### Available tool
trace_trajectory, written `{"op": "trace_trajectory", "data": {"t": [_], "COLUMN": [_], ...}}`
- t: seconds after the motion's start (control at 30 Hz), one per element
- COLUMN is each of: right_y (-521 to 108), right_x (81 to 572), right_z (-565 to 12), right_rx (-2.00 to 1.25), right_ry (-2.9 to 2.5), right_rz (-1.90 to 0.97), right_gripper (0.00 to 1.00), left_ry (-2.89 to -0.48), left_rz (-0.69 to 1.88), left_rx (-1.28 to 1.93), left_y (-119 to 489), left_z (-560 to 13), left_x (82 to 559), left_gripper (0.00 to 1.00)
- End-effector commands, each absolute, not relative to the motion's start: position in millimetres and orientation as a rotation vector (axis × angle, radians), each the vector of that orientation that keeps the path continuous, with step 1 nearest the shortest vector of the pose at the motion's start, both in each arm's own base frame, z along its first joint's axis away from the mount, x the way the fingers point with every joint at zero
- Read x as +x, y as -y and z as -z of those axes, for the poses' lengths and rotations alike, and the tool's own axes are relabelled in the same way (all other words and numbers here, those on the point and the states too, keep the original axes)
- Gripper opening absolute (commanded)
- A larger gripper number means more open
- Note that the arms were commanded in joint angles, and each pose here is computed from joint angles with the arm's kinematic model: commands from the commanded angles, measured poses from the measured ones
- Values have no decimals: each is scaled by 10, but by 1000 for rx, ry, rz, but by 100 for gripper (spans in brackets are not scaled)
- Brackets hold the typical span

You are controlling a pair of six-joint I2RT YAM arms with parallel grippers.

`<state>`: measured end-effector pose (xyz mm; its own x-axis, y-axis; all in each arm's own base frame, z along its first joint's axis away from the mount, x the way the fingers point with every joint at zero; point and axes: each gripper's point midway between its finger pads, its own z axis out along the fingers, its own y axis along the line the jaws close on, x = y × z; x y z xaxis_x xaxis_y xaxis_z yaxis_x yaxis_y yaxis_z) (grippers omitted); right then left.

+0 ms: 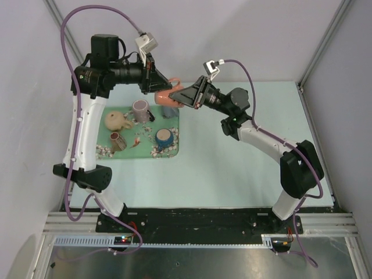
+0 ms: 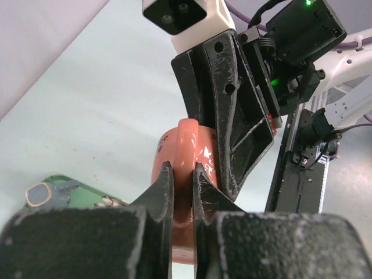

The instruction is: Turn the mug right side up

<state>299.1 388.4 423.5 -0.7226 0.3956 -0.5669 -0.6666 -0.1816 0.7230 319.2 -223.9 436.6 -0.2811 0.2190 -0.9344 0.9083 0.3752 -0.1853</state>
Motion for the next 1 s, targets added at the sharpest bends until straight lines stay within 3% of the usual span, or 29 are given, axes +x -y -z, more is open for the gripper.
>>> {"op": "trace_trajectory", "data": {"t": [0.0, 0.03, 0.07, 0.1, 0.17, 0.4, 0.57, 0.77, 0.97], "right_y": [-3843, -3844, -3823, -3802, -3666, -1990, -535, 316, 645], "right_x": [2616, 2670, 2707, 2830, 3069, 3859, 3914, 3812, 3792], "right_z": [-4556, -4471, -4407, -4274, -4021, -2875, -2023, -1467, -995], "right_rx": [-522, -518, -504, -467, -378, -12, 187, 407, 525], "right_ry": [-1275, -1329, -1380, -1455, -1602, -2045, -2312, -2476, -2574], "right_rz": [-2058, -2025, -1990, -1909, -1683, -673, 12, 168, 161], "right_gripper": [4, 2, 1, 0, 0, 0, 0, 0, 0], "left_ry": [-1672, -1678, -1685, -1698, -1726, -1812, -1900, -2137, -2258], "left_rz": [877, 846, 802, 748, 635, 137, -195, -403, -294], "left_rx": [957, 940, 918, 888, 828, 906, 1216, 1316, 1315], "left_y": [2222, 2189, 2140, 2075, 1925, 1269, 806, 294, 196], "left_z": [-4591, -4593, -4599, -4600, -4590, -4137, -3396, -2634, -2168], "left_x": [3307, 3359, 3424, 3499, 3649, 4044, 4147, 4258, 4236], "left_gripper": [5, 32, 66, 83, 95, 100, 100, 100, 96]}}
